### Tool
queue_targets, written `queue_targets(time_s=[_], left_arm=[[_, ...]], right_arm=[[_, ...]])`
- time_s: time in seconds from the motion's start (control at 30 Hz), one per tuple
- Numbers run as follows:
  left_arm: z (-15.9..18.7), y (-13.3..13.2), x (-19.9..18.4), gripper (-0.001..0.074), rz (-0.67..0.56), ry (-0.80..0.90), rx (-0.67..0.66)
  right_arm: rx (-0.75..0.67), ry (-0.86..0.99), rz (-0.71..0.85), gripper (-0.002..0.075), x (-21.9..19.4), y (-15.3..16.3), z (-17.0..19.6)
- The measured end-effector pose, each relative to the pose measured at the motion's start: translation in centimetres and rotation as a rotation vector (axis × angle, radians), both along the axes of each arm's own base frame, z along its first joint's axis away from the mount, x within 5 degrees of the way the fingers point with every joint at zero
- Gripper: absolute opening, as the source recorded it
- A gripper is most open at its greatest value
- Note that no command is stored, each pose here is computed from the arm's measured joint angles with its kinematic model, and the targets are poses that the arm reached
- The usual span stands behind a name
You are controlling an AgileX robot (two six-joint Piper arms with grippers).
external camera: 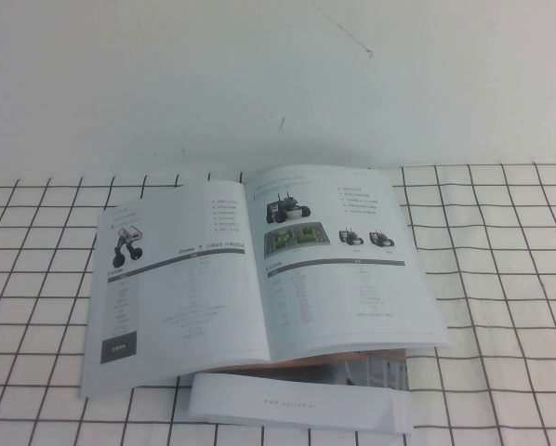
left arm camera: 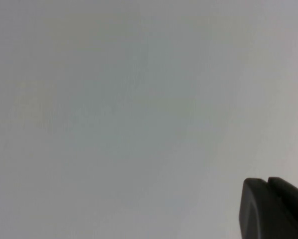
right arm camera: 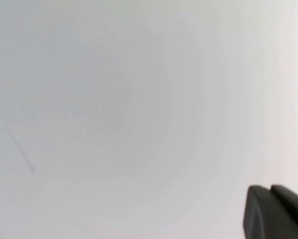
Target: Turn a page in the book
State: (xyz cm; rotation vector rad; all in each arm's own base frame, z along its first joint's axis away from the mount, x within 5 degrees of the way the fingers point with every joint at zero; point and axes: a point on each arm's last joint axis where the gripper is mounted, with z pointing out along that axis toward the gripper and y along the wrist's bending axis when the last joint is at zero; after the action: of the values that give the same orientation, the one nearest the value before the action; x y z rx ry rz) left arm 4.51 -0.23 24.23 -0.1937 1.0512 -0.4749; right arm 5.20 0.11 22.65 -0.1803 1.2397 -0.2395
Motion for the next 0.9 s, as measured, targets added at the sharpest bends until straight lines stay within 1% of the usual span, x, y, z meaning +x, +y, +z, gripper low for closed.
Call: queue_targets(time_s=[0.1,0.17,0.27,0.4,0.47,0.57,0.63,0.73,0.83,0.9], left_arm=[[1.3,0.2,-0.8,-0.0002,0.013,-0.167,-0.026],[1.8,0.3,-1.3,-0.0002,0.019,-0.246,-0.036],[2.2,0.4,-1.7,-0.0002,0.023,-0.301,-0.046],[2.6,0.7,-2.2,-0.0002,0.026,-0.381,-0.085],[2.9,0.8,-2.6,-0.0002,0.009,-0.428,-0.122],[3.9,0.8,-3.0,-0.0002,-0.040,-0.459,-0.162],[6.0,0.5,-3.8,-0.0002,-0.063,-0.500,-0.129],[10.1,-0.1,-5.7,-0.0002,-0.065,-0.556,-0.013],[14.2,-0.3,-8.2,-0.0002,-0.021,-0.583,0.103],[16.7,0.0,-9.9,-0.0002,0.016,-0.582,0.135]], right_arm=[[-0.003,-0.124,0.011,0.0001,-0.4,0.1,1.0],[-0.005,-0.176,0.015,0.0001,-0.6,0.1,1.5],[-0.003,-0.252,0.022,0.0001,-1.0,0.2,2.1],[0.021,-0.426,0.035,0.0001,-2.0,0.2,3.3],[0.074,-0.513,0.060,0.0001,-2.5,0.1,3.9],[0.195,-0.614,0.125,0.0001,-3.3,-0.1,5.0],[0.234,-0.655,0.162,0.0001,-4.0,-0.1,6.7],[0.212,-0.688,0.190,0.0001,-5.4,0.2,10.4],[0.194,-0.676,0.184,0.0001,-7.4,0.3,14.4],[0.201,-0.680,0.182,0.0001,-9.2,0.3,17.4]])
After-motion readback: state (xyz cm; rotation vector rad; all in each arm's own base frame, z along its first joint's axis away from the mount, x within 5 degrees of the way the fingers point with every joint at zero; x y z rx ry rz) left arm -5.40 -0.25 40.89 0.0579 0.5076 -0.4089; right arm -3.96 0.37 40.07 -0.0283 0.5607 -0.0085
